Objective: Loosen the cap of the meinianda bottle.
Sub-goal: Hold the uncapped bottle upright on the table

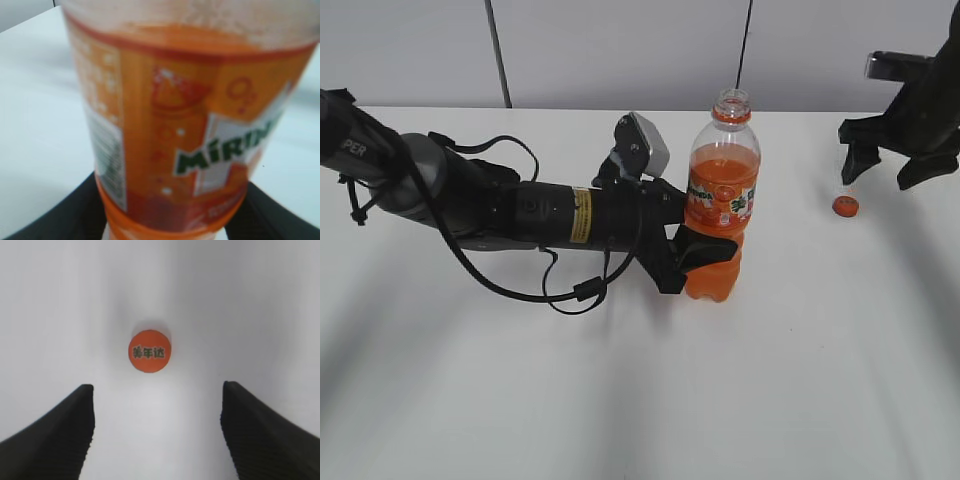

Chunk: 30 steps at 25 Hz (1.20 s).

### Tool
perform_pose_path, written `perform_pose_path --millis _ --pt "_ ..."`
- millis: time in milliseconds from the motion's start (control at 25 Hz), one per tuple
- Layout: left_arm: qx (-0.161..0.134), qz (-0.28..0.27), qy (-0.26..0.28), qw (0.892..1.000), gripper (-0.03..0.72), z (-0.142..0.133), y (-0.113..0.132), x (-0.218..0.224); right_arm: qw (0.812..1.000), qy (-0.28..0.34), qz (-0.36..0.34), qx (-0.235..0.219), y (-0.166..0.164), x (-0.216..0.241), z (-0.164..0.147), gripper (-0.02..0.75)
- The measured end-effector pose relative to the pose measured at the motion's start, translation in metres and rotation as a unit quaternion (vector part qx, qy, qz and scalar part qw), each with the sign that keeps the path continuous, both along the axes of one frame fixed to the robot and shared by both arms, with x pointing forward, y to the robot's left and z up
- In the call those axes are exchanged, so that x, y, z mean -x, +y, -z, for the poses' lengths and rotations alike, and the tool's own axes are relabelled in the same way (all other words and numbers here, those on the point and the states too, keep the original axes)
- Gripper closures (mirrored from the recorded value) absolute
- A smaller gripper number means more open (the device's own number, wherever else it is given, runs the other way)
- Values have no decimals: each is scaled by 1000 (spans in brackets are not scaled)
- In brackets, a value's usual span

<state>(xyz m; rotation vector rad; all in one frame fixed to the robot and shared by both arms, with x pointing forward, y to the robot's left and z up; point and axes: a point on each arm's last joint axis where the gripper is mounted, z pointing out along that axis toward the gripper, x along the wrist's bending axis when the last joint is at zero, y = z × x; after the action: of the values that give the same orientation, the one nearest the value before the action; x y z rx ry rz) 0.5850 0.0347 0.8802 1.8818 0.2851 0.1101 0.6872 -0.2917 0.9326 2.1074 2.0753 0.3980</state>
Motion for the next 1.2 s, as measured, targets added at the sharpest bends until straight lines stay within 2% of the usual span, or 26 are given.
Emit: perform_pose_path --millis 280,640,1000,1200 --pt "0 0 0 1000 279 0 0 0 999 12 -28 10 0 24 -58 152" --pt "0 0 0 1000 279 0 0 0 997 58 -53 27 -3 59 -107 152" --pt "-1 -1 0 1000 279 0 0 0 997 -48 -50 16 0 104 -190 152" --pt "-1 -1 0 1000 279 0 0 0 996 -76 -50 16 0 136 -211 152"
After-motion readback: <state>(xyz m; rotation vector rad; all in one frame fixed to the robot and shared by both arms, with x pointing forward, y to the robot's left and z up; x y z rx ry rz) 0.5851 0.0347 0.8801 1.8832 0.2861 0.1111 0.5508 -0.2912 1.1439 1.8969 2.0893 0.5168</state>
